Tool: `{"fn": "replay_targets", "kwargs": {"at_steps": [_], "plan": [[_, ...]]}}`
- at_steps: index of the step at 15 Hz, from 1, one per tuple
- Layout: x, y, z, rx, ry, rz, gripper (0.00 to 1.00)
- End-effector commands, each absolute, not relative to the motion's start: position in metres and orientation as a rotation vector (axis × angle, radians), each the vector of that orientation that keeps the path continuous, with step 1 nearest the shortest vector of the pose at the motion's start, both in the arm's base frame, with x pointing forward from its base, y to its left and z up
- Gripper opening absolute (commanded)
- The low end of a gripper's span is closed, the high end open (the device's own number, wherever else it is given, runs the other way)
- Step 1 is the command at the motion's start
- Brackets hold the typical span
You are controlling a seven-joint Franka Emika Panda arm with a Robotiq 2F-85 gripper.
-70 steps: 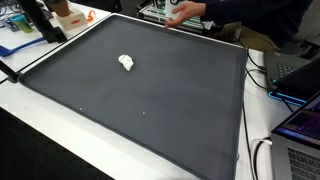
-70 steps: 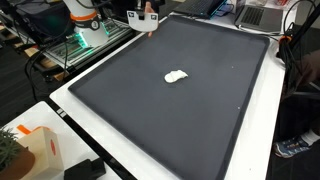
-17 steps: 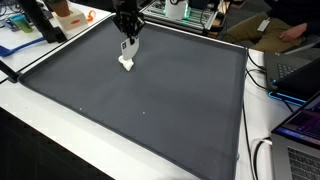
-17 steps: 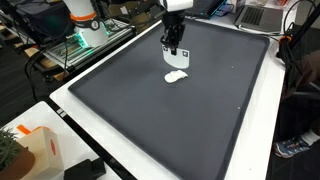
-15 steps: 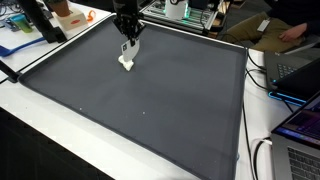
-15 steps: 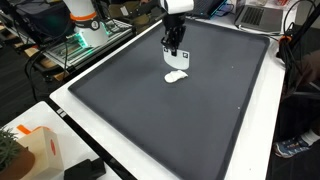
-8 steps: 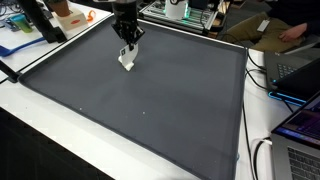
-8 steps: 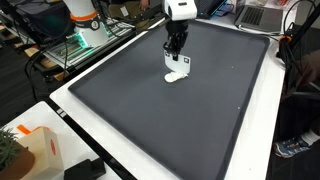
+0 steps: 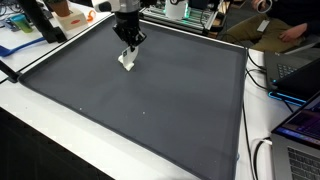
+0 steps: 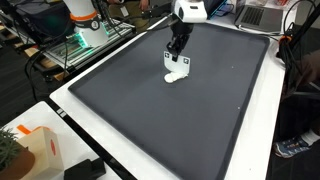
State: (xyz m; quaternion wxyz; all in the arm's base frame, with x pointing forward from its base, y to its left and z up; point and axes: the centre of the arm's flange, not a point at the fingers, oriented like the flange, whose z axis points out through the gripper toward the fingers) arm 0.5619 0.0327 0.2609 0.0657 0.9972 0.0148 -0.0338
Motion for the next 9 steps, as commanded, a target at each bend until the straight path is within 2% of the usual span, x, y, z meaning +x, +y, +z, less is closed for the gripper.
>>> {"fn": "replay_targets", "kwargs": {"at_steps": [1,2,3,9], "plan": [[0.565,0.031,0.214,2.927,-0.009,-0.267,0.01],[0.565,0.037,0.259,2.979,0.023,-0.139,0.01],[0.566,0.040,0.260,2.979,0.023,-0.138,0.04],[0.594,0.040,0.250,2.967,-0.088,-0.079,0.01]]}}
